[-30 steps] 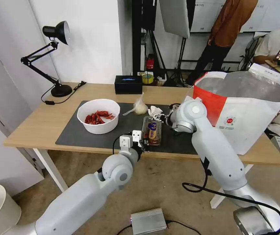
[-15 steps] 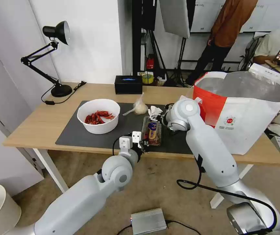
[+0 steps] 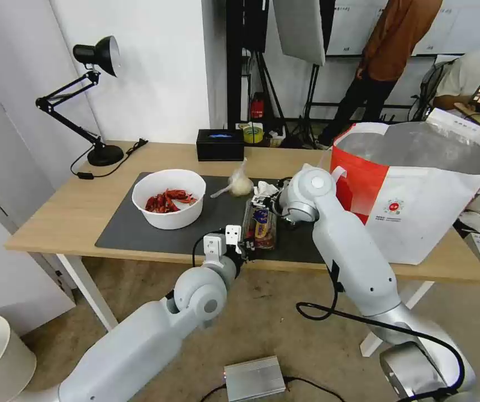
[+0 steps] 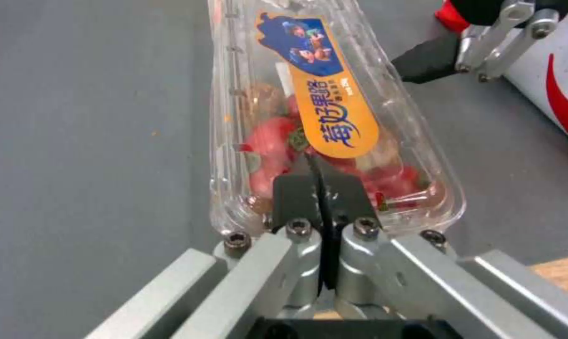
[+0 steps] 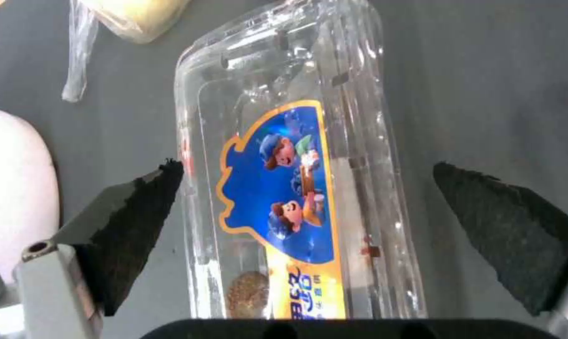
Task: Pick up the trash from the table and place it into the takeout bag.
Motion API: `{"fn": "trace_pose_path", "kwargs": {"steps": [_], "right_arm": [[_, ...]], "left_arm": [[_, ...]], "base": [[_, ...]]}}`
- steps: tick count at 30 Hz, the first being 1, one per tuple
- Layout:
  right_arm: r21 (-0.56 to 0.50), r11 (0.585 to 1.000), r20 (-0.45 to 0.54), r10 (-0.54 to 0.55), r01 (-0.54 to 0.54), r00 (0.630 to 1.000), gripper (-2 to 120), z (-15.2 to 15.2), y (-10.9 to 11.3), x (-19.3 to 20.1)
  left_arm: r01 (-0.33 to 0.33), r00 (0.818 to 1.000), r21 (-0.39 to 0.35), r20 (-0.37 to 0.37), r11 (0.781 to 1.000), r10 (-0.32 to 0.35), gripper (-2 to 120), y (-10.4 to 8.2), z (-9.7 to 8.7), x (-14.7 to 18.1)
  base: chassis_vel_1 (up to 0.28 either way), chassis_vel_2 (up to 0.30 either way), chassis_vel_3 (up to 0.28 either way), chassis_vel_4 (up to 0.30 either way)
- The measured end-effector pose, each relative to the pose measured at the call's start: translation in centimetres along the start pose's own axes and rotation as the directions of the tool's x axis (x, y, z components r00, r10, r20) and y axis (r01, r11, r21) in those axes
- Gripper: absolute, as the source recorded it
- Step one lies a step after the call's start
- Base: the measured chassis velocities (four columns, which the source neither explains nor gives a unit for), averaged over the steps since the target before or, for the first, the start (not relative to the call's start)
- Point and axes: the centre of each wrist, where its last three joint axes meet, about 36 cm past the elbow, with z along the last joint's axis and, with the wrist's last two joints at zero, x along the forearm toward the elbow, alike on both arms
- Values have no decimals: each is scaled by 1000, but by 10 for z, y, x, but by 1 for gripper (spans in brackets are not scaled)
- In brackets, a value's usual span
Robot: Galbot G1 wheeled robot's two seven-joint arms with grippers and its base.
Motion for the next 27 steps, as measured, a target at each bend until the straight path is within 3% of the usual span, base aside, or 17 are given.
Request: {"fn": "trace_pose_path", "kwargs": {"steps": [27], "right_arm": [[-25, 1000, -20, 1, -1, 1000, 100, -1, 13, -14]], "left_arm": [[-3, 1000, 6, 3, 1000, 3, 0, -2, 1, -2]], "base": [[0, 0, 0, 0]]}}
